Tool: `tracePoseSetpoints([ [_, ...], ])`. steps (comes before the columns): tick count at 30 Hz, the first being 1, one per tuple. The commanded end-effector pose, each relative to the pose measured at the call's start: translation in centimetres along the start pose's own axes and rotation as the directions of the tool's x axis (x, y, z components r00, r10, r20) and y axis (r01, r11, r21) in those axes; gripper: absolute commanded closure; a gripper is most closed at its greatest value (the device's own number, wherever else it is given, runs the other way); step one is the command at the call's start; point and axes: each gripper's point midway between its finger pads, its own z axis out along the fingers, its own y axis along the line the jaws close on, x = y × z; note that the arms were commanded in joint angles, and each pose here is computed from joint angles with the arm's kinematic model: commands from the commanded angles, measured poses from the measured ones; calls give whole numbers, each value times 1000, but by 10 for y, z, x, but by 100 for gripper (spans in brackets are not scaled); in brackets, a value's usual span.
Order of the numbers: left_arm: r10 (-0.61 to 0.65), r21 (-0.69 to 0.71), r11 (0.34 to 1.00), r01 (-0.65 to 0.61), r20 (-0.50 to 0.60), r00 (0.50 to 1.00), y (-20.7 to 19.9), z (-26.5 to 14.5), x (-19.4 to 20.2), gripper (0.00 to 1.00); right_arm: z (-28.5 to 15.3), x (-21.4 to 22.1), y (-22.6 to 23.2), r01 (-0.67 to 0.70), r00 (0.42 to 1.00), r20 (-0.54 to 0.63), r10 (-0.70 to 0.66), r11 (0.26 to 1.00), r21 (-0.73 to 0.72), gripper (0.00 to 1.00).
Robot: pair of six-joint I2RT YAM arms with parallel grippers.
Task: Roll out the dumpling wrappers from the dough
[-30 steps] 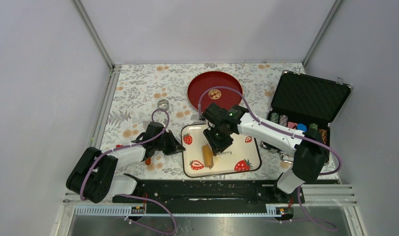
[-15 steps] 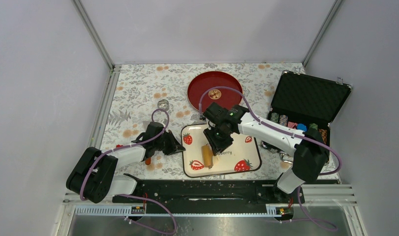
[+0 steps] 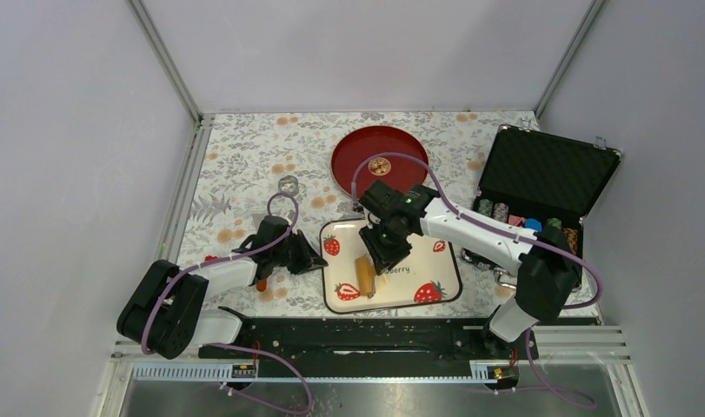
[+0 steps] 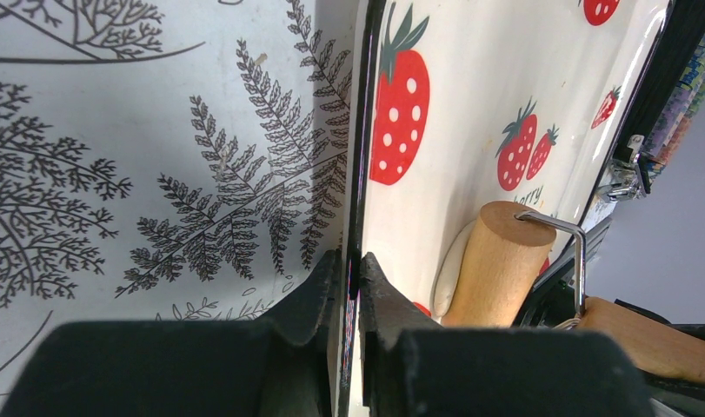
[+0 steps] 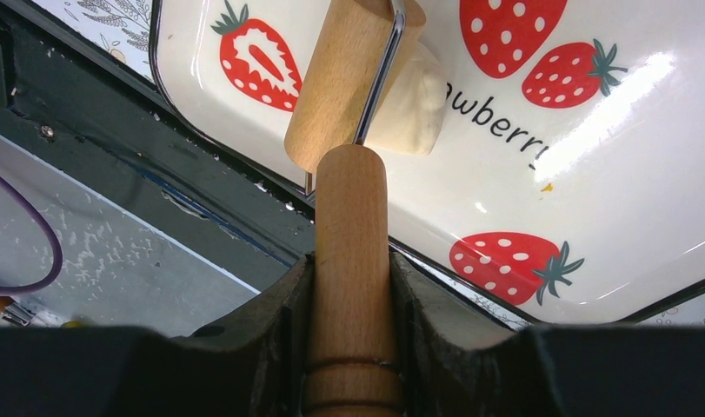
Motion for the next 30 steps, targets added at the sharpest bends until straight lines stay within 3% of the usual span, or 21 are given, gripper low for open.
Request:
tracePoseSetpoints([
  [1, 0, 51, 999, -1, 20, 1000, -11, -1, -6, 100, 60, 57, -46, 33, 961, -277, 21, 981, 191, 100],
  [30, -2, 53, 999, 1, 18, 1000, -11, -1, -6, 100, 66, 34, -26, 38, 973, -229, -15, 994, 98, 100],
])
